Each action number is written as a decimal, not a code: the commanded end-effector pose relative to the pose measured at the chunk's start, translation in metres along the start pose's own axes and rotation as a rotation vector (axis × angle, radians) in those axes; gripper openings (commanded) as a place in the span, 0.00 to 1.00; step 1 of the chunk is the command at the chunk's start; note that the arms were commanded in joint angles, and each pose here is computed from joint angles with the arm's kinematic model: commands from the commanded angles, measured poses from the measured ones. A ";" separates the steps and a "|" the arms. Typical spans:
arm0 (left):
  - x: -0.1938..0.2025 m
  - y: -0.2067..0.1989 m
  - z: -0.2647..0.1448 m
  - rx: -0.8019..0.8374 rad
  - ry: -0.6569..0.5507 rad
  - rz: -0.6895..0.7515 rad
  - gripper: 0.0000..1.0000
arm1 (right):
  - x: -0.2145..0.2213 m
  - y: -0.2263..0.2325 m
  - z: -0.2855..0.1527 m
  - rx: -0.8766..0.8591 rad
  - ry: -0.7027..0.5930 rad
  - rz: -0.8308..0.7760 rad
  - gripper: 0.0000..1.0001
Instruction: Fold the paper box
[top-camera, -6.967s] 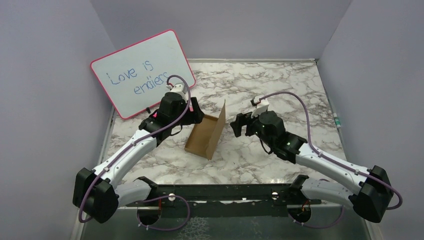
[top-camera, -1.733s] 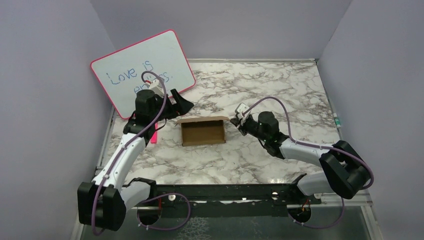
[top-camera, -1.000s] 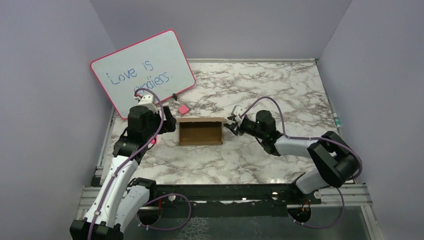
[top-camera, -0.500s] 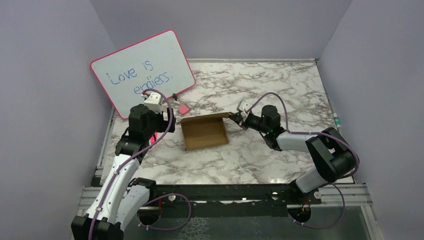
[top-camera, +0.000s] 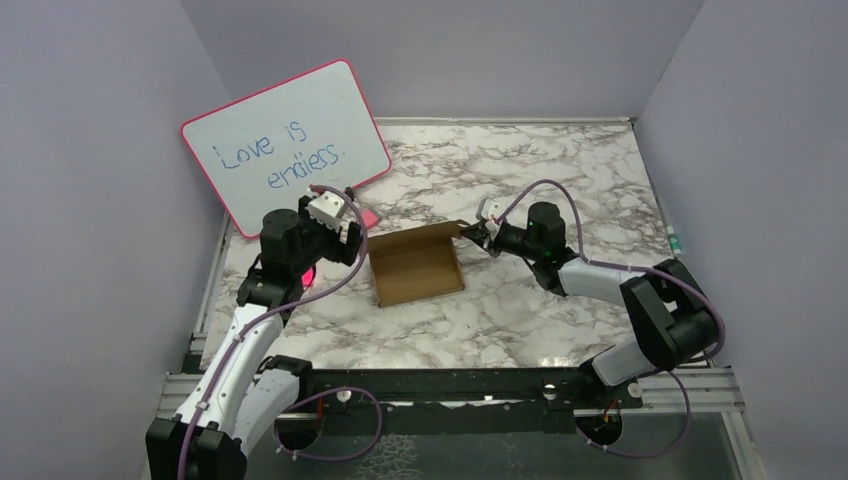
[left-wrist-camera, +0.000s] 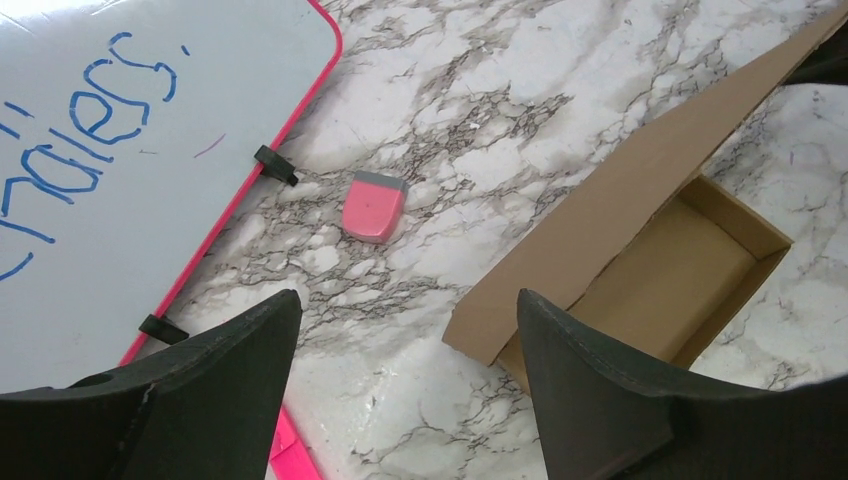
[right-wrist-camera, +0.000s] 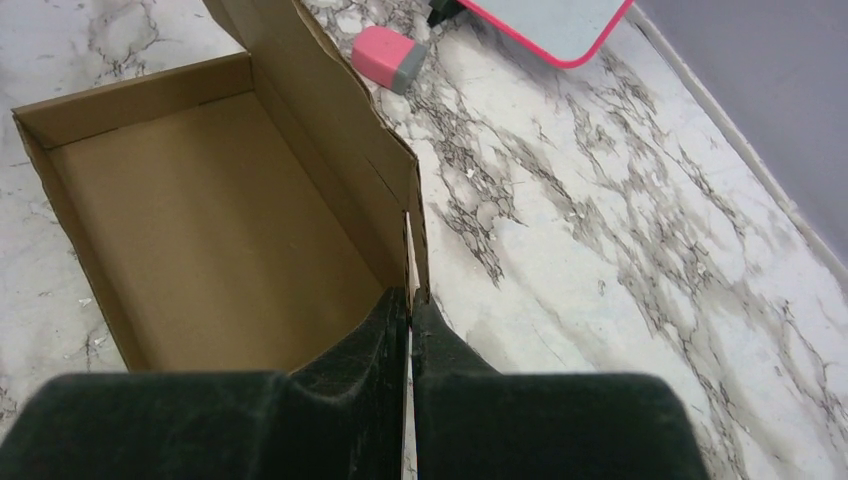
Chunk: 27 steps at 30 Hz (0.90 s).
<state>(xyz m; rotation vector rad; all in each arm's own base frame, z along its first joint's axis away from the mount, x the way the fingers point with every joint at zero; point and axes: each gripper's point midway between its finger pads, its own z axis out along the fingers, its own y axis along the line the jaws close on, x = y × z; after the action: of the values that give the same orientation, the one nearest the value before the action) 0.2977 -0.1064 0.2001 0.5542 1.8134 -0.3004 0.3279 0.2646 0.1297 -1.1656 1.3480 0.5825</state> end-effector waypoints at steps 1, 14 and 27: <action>-0.004 -0.006 -0.005 0.024 -0.059 0.090 0.79 | -0.004 -0.014 -0.006 0.054 0.032 -0.033 0.08; 0.008 -0.011 -0.005 0.006 -0.053 0.142 0.73 | -0.003 -0.028 -0.019 0.168 0.052 -0.032 0.08; 0.019 -0.029 0.028 0.174 0.005 0.207 0.67 | -0.006 -0.024 -0.023 0.176 0.032 -0.023 0.08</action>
<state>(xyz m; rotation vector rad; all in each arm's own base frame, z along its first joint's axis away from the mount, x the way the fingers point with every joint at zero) 0.2913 -0.1233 0.1483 0.7543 1.8558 -0.2876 0.3361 0.2407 0.1301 -1.0900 1.4287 0.4438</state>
